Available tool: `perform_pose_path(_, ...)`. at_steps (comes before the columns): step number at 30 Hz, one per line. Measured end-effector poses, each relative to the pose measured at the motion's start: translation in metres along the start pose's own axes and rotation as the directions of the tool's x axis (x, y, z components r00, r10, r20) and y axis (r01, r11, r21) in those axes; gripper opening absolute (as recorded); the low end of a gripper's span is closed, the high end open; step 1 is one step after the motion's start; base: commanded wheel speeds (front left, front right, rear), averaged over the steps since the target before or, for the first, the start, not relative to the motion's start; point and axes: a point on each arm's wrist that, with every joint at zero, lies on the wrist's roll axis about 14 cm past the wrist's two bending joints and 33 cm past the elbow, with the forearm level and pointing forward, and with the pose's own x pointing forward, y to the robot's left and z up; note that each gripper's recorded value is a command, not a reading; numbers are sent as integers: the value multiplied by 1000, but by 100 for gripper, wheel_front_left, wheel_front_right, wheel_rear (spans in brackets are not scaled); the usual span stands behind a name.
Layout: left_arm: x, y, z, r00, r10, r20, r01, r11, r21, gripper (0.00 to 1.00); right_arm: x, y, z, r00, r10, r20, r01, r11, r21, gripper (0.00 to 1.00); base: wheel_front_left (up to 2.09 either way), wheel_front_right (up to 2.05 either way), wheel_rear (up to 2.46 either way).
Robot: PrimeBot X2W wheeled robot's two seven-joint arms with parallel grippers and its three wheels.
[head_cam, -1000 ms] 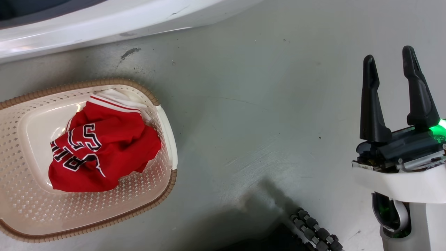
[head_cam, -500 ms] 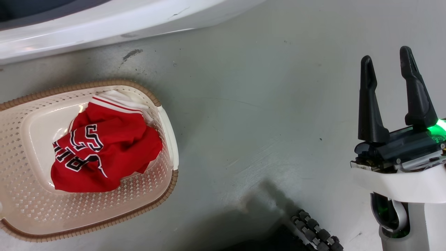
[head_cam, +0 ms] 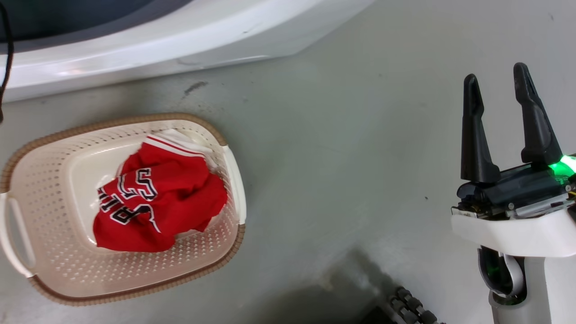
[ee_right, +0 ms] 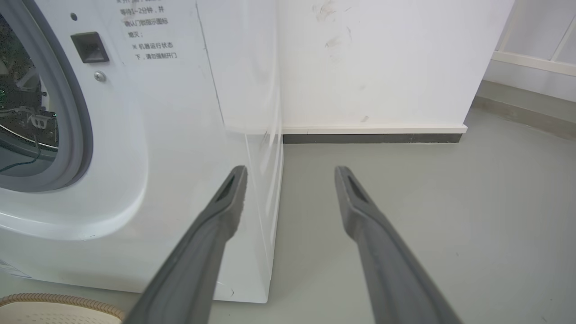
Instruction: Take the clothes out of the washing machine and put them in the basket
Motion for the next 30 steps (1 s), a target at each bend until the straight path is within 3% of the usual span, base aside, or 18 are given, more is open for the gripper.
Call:
perform_pose_path(20,-89,-16,-6,979,-33,200,39,999,-26,0,-9,28,45,992,73,101,-74,997,4,100,0,0,0)
perform_pose_path(30,-143,-32,1,945,-47,324,73,995,-69,0,-30,37,65,987,94,130,-93,996,-7,100,0,0,0)
